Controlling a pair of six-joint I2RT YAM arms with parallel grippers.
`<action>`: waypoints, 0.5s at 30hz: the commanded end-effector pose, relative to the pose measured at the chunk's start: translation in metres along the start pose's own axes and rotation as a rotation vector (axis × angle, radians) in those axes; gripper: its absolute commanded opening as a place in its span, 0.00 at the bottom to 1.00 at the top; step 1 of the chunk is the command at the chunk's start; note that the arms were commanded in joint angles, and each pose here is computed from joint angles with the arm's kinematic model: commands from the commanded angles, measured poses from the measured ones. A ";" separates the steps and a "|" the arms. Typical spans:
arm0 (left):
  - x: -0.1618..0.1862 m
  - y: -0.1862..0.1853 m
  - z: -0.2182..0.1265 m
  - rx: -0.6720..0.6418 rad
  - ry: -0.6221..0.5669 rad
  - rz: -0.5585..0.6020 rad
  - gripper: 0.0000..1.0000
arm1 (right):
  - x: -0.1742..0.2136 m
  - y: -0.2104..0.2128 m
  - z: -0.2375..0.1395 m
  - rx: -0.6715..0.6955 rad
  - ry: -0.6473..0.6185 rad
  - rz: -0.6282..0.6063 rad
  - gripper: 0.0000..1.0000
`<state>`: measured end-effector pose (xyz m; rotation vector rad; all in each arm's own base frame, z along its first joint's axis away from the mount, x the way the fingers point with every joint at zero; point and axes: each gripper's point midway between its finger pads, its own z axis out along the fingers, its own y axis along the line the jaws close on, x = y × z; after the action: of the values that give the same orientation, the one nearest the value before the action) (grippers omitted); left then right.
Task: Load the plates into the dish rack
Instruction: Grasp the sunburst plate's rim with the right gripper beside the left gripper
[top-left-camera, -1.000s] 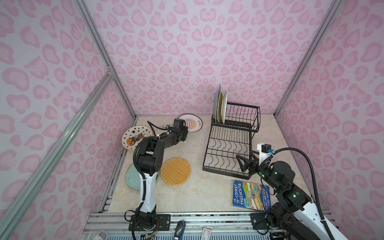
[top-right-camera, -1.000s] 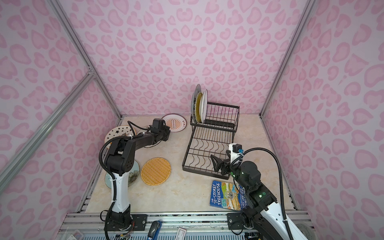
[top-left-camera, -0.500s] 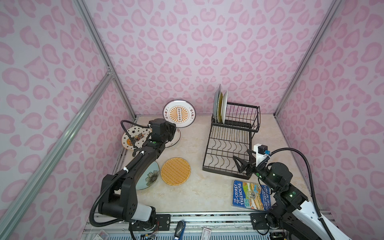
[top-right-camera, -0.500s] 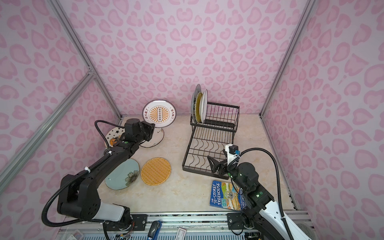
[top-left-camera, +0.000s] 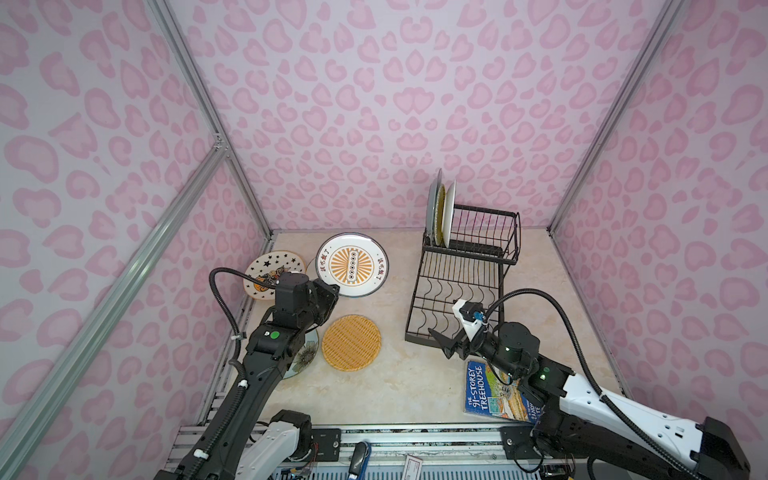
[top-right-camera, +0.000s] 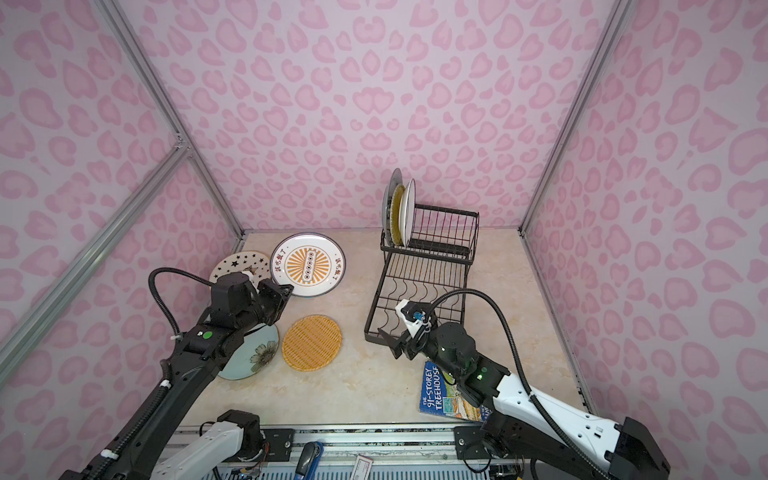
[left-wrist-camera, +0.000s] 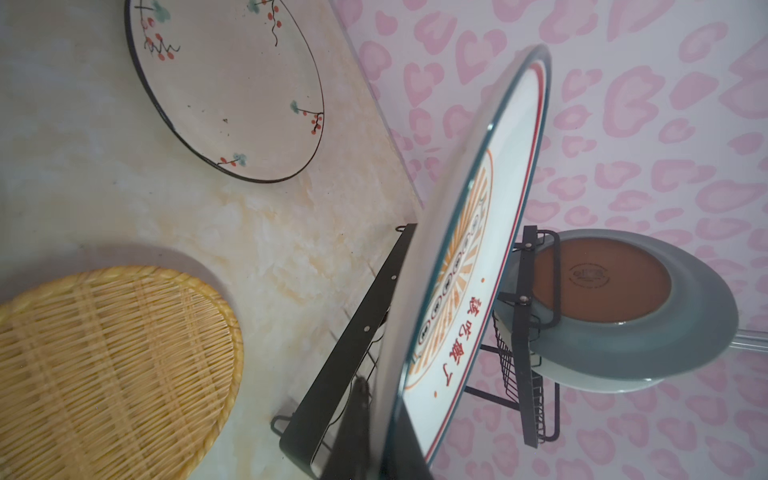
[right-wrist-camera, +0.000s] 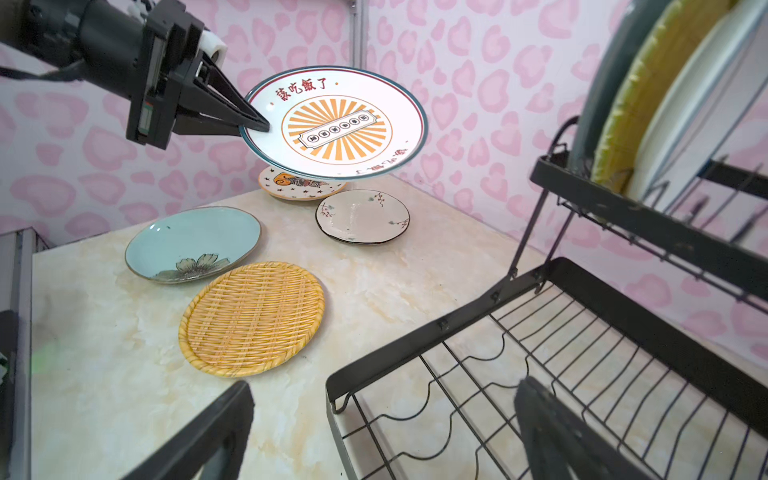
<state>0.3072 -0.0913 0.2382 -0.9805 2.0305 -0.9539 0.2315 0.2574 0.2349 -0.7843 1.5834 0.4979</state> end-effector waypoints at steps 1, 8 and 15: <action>0.011 0.020 -0.014 -0.095 0.047 0.016 0.04 | -0.021 0.008 0.011 -0.002 -0.064 -0.189 0.98; 0.020 0.034 -0.027 -0.198 0.096 -0.025 0.04 | -0.023 0.030 0.057 -0.059 -0.064 -0.359 0.96; 0.019 0.025 -0.026 -0.257 0.109 -0.033 0.04 | -0.028 0.061 0.100 -0.177 -0.074 -0.514 0.92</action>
<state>0.2674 -0.0882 0.2207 -1.0992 2.2795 -0.8081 0.2601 0.3573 0.2302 -1.1714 1.3352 0.3085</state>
